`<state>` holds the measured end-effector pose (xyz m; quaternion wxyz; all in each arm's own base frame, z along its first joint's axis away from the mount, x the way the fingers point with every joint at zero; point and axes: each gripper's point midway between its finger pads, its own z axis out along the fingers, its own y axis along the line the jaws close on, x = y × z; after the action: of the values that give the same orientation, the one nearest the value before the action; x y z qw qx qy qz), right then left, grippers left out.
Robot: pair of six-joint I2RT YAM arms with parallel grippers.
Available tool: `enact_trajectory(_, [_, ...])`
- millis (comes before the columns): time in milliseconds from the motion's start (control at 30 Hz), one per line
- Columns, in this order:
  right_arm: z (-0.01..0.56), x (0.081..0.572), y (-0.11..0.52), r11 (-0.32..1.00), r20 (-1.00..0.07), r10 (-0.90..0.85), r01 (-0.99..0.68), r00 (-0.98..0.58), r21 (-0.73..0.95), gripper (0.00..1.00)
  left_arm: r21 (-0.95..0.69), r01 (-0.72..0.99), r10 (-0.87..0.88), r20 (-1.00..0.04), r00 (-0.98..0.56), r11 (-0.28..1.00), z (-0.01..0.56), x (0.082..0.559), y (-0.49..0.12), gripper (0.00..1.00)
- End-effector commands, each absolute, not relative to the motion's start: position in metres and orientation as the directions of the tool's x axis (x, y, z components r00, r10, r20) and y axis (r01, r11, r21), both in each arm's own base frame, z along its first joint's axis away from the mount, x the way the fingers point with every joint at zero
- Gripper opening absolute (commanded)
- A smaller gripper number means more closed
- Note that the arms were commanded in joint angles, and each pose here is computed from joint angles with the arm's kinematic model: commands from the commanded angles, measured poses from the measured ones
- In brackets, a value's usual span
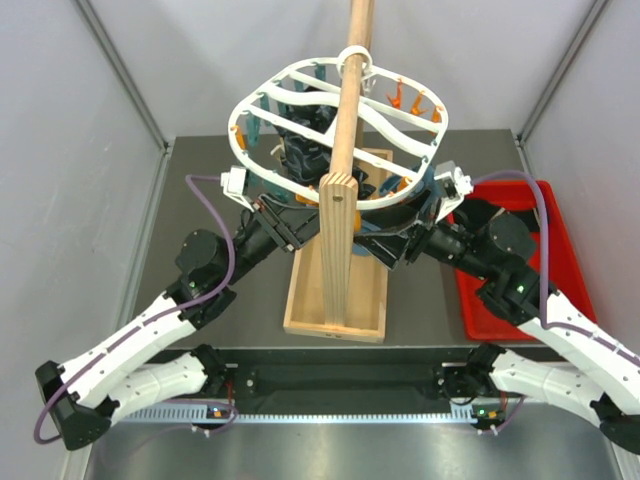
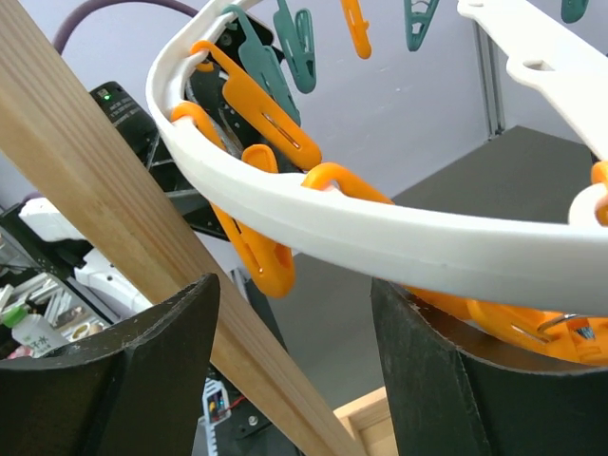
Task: Clip the socks to the hanger
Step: Open the clamp at the hanger.
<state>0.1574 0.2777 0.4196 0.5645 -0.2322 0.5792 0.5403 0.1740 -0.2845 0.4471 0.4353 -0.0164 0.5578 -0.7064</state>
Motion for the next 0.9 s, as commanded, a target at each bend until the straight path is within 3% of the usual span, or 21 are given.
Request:
enact_trajectory(0, [0.456,0.15,0.278,0.27,-0.901,0.4,-0.917,-0.17,0.293,0.65,-0.771,0.634,-0.64,-0.46,-0.615,-0.055,0.474,0.166,-0.283,0.43])
enact_trajectory(267, [0.465,0.149,0.282,0.243,-0.896,0.42,-0.933,-0.146,0.266,0.59,-0.773,0.633,-0.642,-0.458,-0.615,-0.054,0.475,0.168,-0.285,0.43])
enact_trajectory(333, [0.467,0.148,0.283,0.239,-0.894,0.426,-0.935,-0.142,0.262,0.51,-0.773,0.633,-0.643,-0.458,-0.614,-0.054,0.475,0.168,-0.284,0.43])
enact_trajectory(500, [0.471,0.145,0.281,0.223,-0.887,0.443,-0.943,-0.129,0.248,0.44,-0.777,0.628,-0.647,-0.456,-0.611,-0.045,0.473,0.17,-0.284,0.43])
enact_trajectory(733, [0.473,0.148,0.282,0.234,-0.89,0.434,-0.936,-0.14,0.262,0.07,-0.757,0.652,-0.649,-0.476,-0.594,-0.042,0.472,0.169,-0.284,0.48])
enact_trajectory(867, [0.471,0.148,0.282,0.235,-0.892,0.428,-0.935,-0.145,0.265,0.0,-0.74,0.671,-0.649,-0.494,-0.579,-0.035,0.469,0.172,-0.288,0.52])
